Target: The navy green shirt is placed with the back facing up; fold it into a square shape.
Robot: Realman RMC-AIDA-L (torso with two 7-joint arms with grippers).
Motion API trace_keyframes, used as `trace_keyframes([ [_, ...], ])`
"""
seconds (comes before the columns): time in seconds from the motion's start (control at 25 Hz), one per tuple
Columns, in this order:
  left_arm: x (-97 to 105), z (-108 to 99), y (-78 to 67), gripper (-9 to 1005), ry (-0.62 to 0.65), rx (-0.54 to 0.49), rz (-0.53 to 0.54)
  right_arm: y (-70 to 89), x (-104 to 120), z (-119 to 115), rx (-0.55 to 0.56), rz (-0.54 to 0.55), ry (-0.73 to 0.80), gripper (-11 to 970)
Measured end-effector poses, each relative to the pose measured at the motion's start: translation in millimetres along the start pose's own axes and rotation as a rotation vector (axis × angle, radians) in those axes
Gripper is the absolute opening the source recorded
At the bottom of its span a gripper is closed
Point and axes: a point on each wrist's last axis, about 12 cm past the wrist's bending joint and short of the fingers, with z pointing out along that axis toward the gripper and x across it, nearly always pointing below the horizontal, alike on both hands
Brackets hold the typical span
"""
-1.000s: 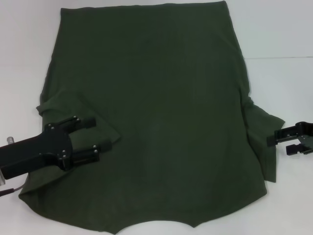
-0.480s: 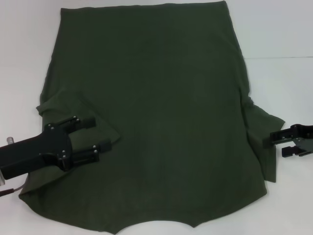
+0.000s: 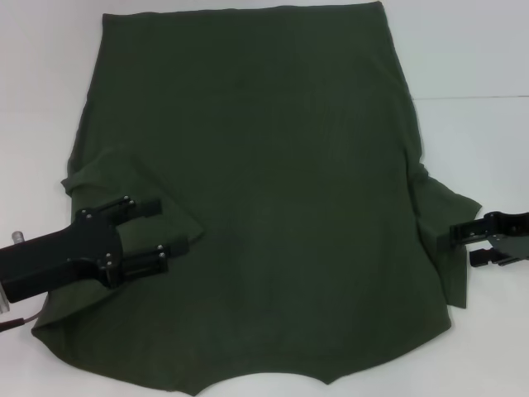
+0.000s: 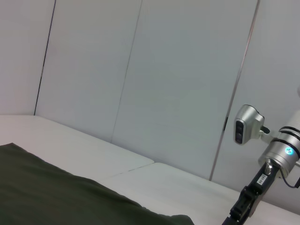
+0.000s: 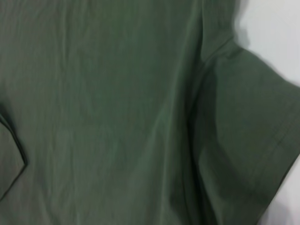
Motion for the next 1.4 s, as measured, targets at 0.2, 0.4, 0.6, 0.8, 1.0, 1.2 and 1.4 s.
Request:
trace_keyframes([
  [0.2, 0, 0, 0.3, 847, -0.004, -0.003, 0.000, 1.3, 1, 4, -0.003, 0.001, 0.000, 820],
  [0.4, -1, 0, 0.4, 847, -0.006, -0.003, 0.001, 0.8, 1, 6, 0.005, 0.000, -0.013, 820],
  [0.6, -1, 0, 0.7, 847, -0.007, -0.004, 0.001, 0.2, -1, 6, 0.010, -0.001, -0.021, 820],
  [0.8, -1, 0, 1.1, 847, -0.008, -0.007, 0.003, 1.0, -2, 7, 0.013, -0.002, -0.032, 820],
  [1.0, -2, 0, 1.4, 847, -0.008, -0.008, 0.005, 4.1, -3, 10, 0.007, -0.005, -0.028, 820],
  [1.2, -2, 0, 1.6, 846, -0.010, -0.007, 0.005, 5.6, -3, 12, 0.005, -0.007, -0.027, 820],
  [1.4, -3, 1, 1.7, 846, -0.010, -0.007, 0.006, 5.1, -2, 14, 0.006, -0.002, -0.026, 820],
])
